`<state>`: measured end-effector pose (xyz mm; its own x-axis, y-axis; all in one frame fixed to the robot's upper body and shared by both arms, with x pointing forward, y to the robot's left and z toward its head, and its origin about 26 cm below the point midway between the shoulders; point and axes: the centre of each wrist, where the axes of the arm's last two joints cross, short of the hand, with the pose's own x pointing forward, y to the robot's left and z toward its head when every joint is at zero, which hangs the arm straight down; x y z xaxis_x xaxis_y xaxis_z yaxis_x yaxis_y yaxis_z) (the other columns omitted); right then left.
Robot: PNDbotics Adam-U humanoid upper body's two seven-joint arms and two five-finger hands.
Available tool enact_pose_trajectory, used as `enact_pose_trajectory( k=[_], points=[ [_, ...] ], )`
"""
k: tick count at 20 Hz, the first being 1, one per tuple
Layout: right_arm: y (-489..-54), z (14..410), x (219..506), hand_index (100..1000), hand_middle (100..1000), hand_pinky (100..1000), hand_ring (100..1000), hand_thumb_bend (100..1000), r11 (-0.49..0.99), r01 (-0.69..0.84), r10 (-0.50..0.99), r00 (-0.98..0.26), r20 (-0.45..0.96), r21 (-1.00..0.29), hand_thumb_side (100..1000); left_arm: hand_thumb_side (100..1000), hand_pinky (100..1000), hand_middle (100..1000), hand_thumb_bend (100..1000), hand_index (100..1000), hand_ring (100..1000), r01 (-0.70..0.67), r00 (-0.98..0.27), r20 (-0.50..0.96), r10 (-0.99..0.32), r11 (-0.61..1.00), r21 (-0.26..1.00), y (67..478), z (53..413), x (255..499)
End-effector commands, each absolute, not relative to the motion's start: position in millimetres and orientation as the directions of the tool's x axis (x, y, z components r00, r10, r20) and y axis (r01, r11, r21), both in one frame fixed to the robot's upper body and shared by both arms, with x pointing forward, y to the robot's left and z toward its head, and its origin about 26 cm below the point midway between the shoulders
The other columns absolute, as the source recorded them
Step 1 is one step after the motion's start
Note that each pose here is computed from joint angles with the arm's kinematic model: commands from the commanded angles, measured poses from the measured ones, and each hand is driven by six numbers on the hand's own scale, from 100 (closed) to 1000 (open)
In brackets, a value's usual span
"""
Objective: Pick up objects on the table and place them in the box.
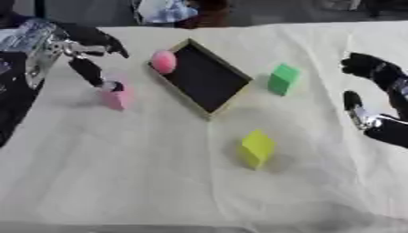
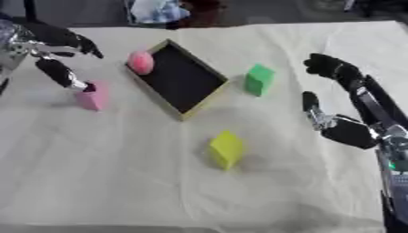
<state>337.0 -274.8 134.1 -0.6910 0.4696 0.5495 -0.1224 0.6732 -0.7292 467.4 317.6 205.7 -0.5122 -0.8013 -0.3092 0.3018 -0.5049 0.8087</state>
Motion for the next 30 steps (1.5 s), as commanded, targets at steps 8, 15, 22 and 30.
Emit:
enact_pose_trajectory(
  k=[8, 15, 22, 30],
  points=[
    [-280, 141, 337, 952, 850, 913, 862, 100, 0.664, -0.108, 0.479, -0.698, 0.532, -0.739, 453, 726, 814, 886, 395, 944, 853, 0.291, -0.519, -0.322, -0.792, -0.518, 0.805, 338, 224, 464],
    [-281, 141, 337, 952, 847, 914, 863, 100, 0.660, -0.113, 0.480, -0.697, 0.533, -0.742, 453, 768, 816, 880, 377, 942, 852, 0.295, -0.519, -0.285, -0.806, -0.482, 0.825, 352, 234, 451],
    [-281, 140, 337, 953, 845, 915, 865, 100, 0.656, -0.118, 0.482, -0.695, 0.534, -0.746, 451, 867, 819, 895, 505, 952, 866, 0.329, -0.542, -0.321, -0.776, -0.548, 0.769, 356, 229, 442],
    [-281, 139, 338, 955, 845, 917, 866, 100, 0.654, -0.124, 0.482, -0.693, 0.537, -0.747, 447, 902, 821, 901, 556, 955, 871, 0.361, -0.558, -0.340, -0.757, -0.590, 0.722, 356, 216, 442]
  ],
)
